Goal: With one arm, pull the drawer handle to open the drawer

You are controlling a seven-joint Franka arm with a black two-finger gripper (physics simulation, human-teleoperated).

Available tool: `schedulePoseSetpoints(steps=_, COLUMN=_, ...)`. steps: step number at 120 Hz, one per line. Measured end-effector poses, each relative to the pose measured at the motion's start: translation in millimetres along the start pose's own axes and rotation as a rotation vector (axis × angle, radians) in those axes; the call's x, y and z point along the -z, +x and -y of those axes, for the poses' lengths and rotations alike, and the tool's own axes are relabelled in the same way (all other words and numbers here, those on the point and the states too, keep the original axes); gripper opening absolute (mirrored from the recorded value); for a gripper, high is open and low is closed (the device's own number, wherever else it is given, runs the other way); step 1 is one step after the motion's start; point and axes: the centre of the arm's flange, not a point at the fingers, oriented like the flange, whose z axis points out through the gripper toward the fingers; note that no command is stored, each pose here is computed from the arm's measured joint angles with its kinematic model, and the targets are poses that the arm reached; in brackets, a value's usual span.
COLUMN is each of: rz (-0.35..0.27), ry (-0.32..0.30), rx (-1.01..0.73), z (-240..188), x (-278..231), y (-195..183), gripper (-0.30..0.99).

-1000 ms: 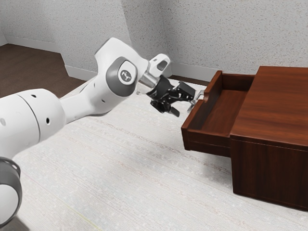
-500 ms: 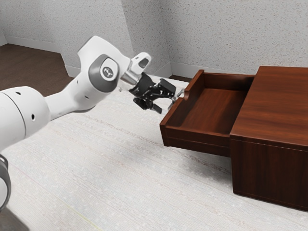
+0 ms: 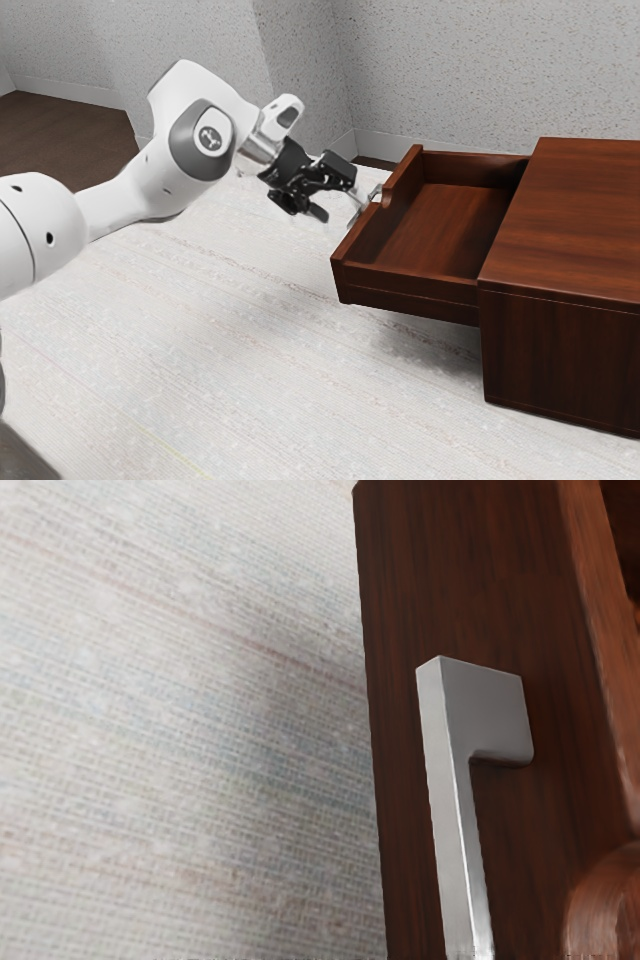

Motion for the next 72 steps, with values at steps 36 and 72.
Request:
schedulePoseSetpoints(steps=36, rz=0.010, ry=0.073, rx=-0.090, z=-31, x=36, y=-14, gripper=0.69)
schedulePoseSetpoints(steps=72, rz=0.036, ry=0.277, rx=-0.340, z=-48, x=79, y=-26, gripper=0.69)
